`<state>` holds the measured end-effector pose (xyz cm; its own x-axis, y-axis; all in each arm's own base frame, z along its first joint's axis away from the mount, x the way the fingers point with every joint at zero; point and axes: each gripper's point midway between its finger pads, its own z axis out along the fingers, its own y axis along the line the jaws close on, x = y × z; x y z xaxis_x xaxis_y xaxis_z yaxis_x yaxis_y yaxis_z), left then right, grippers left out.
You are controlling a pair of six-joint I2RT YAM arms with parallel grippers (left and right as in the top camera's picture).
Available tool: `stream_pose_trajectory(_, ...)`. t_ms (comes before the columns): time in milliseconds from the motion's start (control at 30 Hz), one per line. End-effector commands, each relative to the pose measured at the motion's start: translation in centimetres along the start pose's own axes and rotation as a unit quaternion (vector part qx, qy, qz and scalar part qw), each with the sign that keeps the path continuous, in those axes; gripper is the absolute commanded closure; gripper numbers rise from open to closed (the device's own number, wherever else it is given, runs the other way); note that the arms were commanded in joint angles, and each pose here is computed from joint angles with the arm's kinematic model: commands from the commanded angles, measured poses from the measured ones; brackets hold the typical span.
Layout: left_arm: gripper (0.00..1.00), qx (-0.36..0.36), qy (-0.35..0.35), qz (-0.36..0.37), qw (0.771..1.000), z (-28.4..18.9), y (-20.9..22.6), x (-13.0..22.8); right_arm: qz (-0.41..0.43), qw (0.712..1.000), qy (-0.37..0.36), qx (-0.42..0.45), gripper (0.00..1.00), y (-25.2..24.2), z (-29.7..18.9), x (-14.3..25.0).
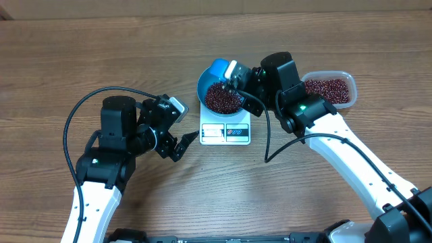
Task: Scoop item into bowl and weigh 150g on scale
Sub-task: 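Tip the scoop to pour red beans into the teal bowl, then lift the empty scoop away from the bowl toward the right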
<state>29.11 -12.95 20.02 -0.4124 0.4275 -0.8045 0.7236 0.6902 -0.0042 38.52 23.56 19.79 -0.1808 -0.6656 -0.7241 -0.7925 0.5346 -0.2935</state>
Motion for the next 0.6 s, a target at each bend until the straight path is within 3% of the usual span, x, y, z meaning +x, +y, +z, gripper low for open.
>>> stream_pose_trajectory(0, 0.01, -0.003, 0.0, 0.007, 1.0, -0.1, 0.1, 0.1, 0.118, 0.992, -0.031, 0.009, 0.96, -0.6, -1.0, -1.9)
stream_pose_trajectory(267, 0.0, -0.003, 0.0, 0.007, 1.0, -0.1, 0.1, 0.1, 0.249, 0.966, -0.061, 0.028, 0.96, -1.9, -1.5, -3.1)
stream_pose_trajectory(567, 0.0, -0.003, 0.0, 0.007, 1.0, -0.1, 0.1, 0.1, 0.273, 0.955, -0.1, 0.052, 0.96, -3.5, -5.1, -5.4)
